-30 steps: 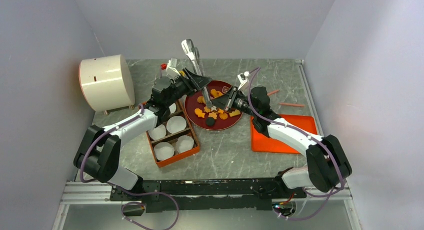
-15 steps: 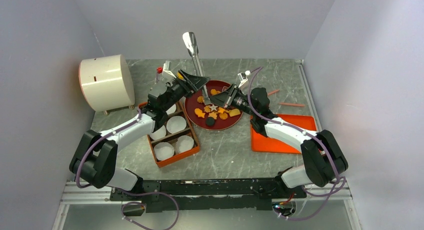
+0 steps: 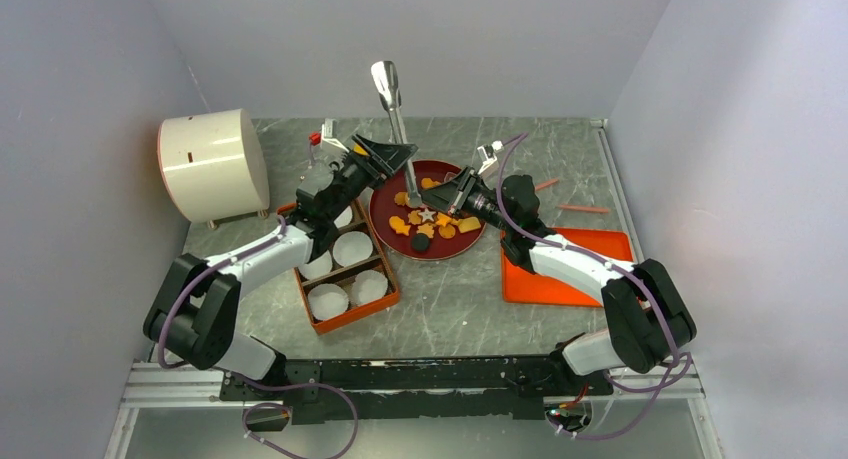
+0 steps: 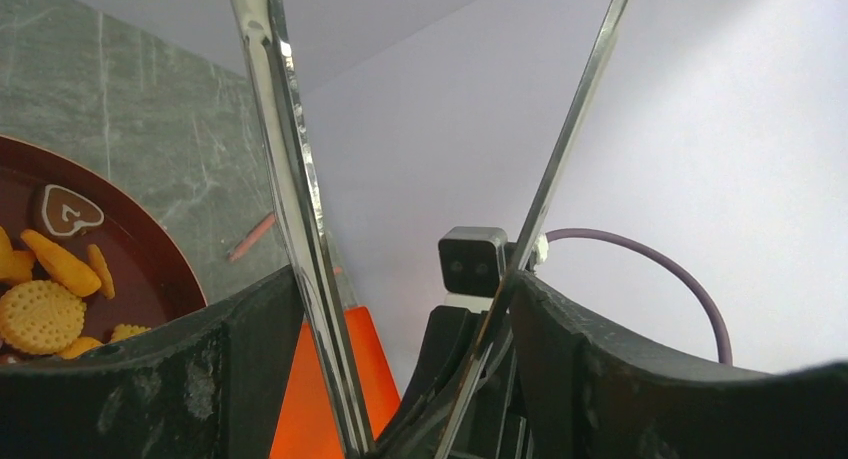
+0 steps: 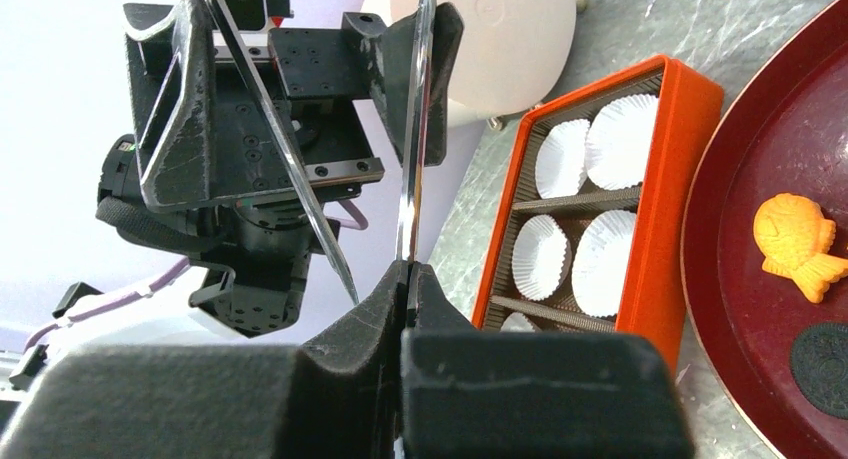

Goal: Pack the cookies

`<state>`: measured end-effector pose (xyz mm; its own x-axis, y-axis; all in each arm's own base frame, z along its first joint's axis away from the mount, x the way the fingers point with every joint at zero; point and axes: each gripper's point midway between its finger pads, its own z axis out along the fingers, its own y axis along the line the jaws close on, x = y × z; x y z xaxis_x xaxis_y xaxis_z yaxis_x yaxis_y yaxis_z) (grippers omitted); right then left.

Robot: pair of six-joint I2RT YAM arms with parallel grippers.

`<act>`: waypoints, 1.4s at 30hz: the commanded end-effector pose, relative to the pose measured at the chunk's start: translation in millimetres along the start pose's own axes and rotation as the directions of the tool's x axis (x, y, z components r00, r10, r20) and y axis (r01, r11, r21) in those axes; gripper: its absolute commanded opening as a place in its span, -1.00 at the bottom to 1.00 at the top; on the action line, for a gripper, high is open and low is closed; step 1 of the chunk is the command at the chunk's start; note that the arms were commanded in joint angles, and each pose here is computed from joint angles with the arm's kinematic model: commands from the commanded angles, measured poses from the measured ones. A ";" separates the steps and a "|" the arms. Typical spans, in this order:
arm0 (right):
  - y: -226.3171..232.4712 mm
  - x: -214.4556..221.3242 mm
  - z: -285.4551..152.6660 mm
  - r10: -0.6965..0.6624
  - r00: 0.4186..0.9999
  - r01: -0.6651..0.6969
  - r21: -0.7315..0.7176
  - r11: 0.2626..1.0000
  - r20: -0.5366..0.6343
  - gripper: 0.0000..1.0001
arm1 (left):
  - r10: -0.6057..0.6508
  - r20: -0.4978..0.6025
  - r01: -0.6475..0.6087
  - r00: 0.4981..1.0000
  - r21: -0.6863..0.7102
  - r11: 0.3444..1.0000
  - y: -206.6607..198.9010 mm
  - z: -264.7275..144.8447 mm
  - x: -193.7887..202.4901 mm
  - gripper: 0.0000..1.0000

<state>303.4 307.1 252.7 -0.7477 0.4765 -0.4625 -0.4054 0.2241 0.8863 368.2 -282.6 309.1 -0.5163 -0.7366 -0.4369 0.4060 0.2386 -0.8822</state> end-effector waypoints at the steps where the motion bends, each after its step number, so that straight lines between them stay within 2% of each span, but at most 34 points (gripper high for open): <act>1: 20.2 -9.5 -2.4 -0.031 0.999 0.033 -0.065 0.997 0.038 -1.00 | 0.000 0.044 -0.004 0.999 0.099 0.995 -25.6 11.1 -13.4 0.57; 24: 19.1 -0.6 -1.5 -0.014 1.000 0.015 -0.050 0.999 0.028 -1.00 | 0.010 0.113 -0.027 0.994 0.152 0.988 -28.6 18.1 -22.6 0.53; 42: 24.4 3.2 -4.2 0.014 1.000 -0.013 -0.075 0.997 0.021 -1.00 | 0.001 0.130 -0.024 0.992 0.175 0.984 -29.1 14.6 -23.1 0.62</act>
<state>299.6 310.6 255.1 -0.7540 0.4966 -0.4299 -0.3846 0.1968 0.9018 382.6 -286.0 316.2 -0.4575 -0.7777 -0.4312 0.4740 0.1970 -0.8582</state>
